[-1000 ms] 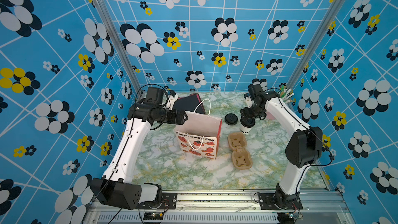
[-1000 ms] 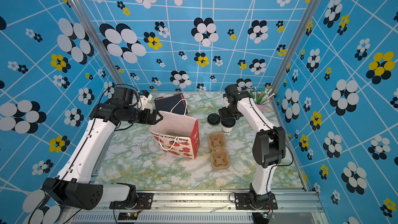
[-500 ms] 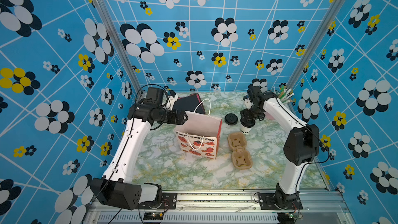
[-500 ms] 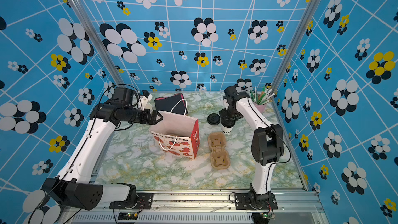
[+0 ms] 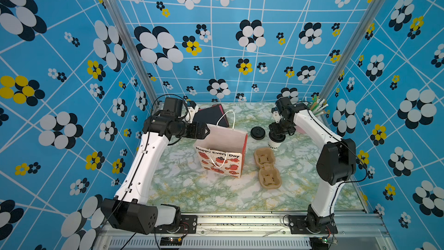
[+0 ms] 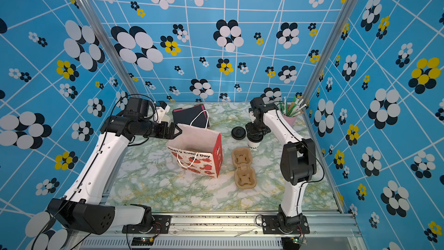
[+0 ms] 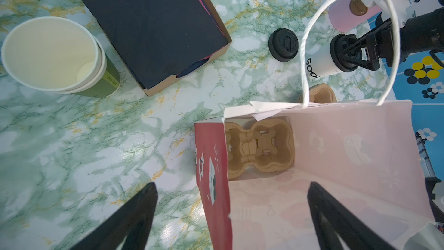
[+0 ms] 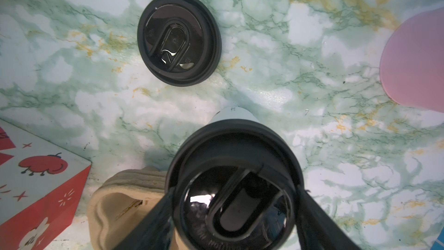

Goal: Pack a coffee takeout order
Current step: Pick up the coffee cup at the middle-right of the table.

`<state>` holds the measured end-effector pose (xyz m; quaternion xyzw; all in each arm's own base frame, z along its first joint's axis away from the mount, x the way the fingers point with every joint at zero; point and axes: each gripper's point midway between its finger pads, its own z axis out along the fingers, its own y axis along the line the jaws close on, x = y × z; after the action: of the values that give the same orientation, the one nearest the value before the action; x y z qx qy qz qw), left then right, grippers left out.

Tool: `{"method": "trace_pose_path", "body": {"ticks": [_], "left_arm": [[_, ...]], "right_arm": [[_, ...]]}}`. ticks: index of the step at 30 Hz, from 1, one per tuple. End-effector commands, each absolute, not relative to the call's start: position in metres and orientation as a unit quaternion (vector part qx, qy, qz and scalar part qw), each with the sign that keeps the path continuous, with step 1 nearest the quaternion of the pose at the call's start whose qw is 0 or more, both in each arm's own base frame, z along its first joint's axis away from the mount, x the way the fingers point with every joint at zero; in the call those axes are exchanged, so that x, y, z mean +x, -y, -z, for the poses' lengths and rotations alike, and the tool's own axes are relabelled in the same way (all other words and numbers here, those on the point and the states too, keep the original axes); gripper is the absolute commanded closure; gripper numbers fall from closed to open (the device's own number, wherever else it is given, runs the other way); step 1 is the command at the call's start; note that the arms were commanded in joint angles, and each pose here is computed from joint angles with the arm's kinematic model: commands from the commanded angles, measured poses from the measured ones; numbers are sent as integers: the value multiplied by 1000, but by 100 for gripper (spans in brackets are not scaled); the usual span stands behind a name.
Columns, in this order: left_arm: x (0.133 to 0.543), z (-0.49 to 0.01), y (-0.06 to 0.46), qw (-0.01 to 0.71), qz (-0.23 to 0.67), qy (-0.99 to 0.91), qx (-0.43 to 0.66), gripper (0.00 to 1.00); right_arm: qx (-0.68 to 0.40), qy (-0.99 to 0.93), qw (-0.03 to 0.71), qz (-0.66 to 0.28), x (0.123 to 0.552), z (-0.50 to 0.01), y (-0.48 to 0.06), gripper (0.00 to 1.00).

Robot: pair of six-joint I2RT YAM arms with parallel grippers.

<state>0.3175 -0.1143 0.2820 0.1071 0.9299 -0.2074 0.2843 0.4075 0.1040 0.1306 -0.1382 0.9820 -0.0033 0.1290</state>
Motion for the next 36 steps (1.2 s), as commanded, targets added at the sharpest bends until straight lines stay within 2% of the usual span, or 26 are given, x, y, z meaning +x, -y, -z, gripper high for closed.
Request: {"method": "trace_pose_path", "body": {"ticks": [1, 11, 26, 36], "left_arm": [[315, -284, 110, 293, 202, -928, 109, 1], [314, -283, 110, 291, 202, -929, 109, 1], [316, -282, 111, 291, 204, -929, 107, 1], [318, -281, 112, 289, 206, -929, 106, 1]], "right_arm": [[-139, -986, 96, 1, 396, -112, -101, 27], [-138, -986, 90, 8, 393, -107, -97, 34], [-138, -987, 85, 12, 392, -104, -96, 32], [-139, -986, 90, 14, 393, -108, -98, 40]]}}
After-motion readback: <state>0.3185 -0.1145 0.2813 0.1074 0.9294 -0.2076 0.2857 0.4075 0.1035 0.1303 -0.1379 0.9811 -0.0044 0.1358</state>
